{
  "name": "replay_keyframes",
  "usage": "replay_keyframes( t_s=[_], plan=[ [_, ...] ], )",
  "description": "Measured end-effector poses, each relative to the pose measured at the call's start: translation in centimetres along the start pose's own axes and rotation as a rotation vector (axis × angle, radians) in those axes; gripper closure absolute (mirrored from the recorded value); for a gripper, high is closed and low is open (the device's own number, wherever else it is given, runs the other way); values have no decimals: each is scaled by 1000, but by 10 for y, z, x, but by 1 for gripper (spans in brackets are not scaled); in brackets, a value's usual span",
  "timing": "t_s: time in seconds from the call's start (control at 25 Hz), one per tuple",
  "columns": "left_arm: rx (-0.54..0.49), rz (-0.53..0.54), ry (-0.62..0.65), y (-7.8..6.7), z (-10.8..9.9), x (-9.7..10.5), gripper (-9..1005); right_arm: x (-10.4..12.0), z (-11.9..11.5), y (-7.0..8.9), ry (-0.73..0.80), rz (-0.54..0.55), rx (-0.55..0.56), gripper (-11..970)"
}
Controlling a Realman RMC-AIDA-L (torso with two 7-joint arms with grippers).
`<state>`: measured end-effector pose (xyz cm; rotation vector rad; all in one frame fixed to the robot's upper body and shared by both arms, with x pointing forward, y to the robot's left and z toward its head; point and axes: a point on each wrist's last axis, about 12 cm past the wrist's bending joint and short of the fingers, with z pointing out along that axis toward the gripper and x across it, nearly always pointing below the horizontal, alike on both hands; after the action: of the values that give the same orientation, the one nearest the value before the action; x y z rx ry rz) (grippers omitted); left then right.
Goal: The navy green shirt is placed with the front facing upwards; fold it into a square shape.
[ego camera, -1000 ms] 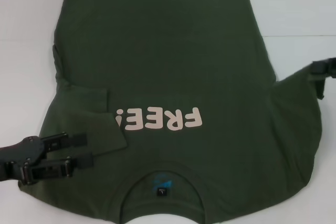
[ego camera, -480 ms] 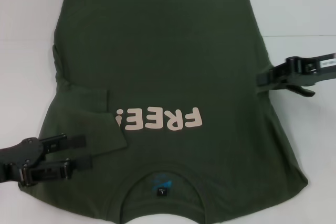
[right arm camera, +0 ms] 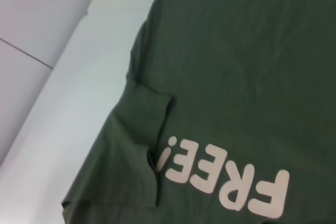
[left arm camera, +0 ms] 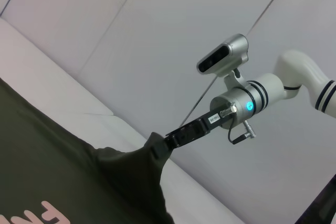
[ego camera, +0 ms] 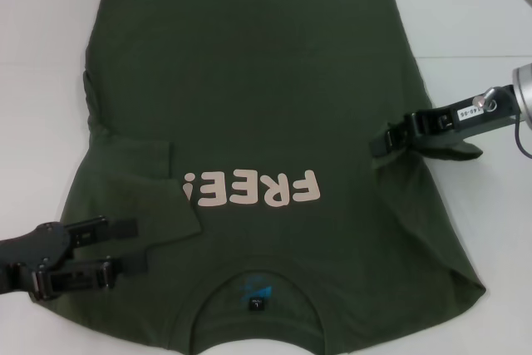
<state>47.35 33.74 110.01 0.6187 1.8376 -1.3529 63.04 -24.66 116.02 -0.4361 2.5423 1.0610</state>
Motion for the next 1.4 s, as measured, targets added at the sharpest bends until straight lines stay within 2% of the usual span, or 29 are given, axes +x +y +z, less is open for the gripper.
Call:
replay_keyframes(
  t_s=[0.6,1.0,1.24,1.36,1.4],
  plan=[
    [5,1,-1,0,4,1,107,2,10,-2,23,-22,51,937],
    [9,0,-1,0,5,1,107,0,16,0,-9,-8,36,828],
    [7,0,-5,0,4,1,107,1,17,-1,-7,4,34,606],
    [6,0,-7,0,4,1,108,2,16,-2,-7,11,35,356],
    [6,0,-7,0,4,1,108,2,16,-2,-7,12,34,330]
  ],
)
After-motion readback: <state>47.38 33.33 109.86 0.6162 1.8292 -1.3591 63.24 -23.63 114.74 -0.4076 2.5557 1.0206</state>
